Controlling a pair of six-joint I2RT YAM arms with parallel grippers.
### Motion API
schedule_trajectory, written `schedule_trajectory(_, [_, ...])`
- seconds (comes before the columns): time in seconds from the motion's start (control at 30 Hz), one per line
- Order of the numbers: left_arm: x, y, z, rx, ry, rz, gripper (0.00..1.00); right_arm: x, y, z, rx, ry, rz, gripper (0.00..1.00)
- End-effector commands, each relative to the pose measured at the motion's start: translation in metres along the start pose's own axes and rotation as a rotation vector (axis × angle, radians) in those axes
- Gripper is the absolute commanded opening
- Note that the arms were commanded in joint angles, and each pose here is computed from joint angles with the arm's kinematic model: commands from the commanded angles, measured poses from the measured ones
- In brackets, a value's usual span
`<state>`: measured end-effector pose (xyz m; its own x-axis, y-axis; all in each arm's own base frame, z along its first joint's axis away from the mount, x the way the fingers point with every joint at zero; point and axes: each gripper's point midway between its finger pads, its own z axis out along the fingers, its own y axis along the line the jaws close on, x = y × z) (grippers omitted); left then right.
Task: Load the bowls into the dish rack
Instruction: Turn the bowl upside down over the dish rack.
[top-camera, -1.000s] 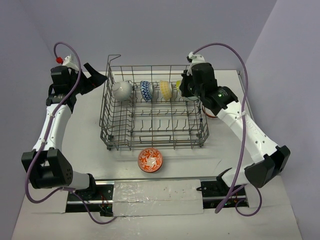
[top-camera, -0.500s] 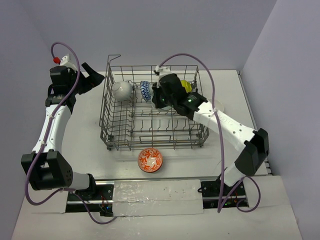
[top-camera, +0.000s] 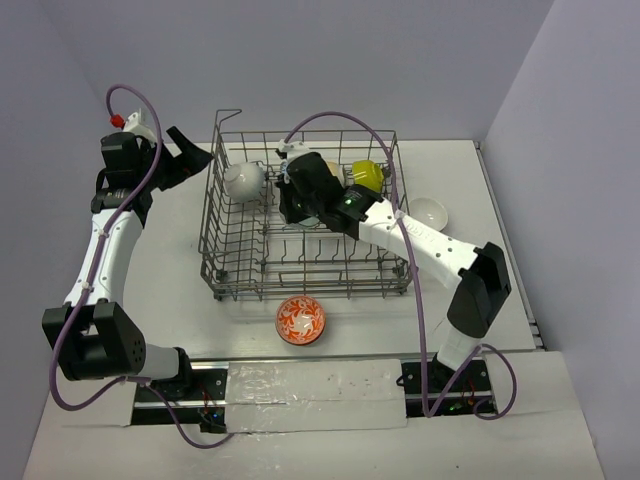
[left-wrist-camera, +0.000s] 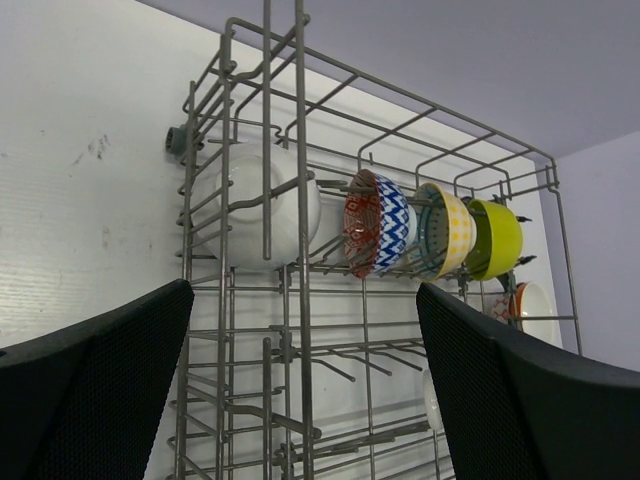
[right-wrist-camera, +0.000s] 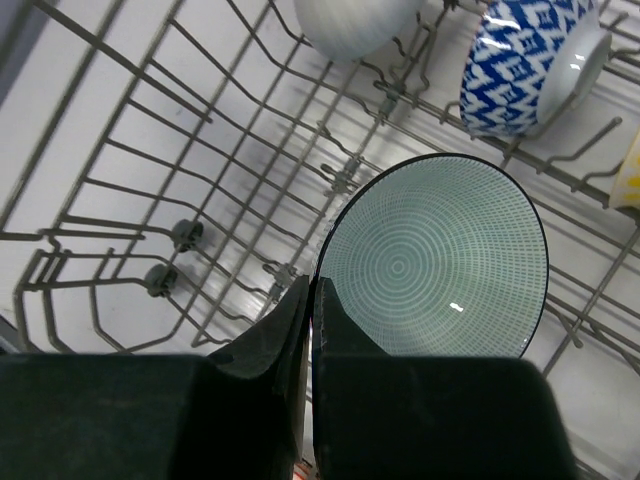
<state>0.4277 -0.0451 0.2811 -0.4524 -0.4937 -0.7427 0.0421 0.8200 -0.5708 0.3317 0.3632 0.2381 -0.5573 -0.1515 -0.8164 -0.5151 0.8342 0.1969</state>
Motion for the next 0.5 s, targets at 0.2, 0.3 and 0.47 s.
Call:
schedule_trajectory(0.2, [-0.009, -0.017, -0.004, 0.076, -0.021, 0.038, 0.99, -0.054, 0.041, -0.002, -0.122, -0.149, 0.026, 0.00])
schedule_trajectory(0.3, [-0.011, -0.015, -0.004, 0.063, -0.027, 0.036, 0.99, -0.054, 0.049, 0.002, -0.151, -0.147, 0.036, 0.00])
schedule_trajectory(0.47, [-0.016, -0.007, -0.005, 0.006, -0.046, 0.025, 0.99, -0.056, 0.060, 0.008, -0.187, -0.148, 0.054, 0.00])
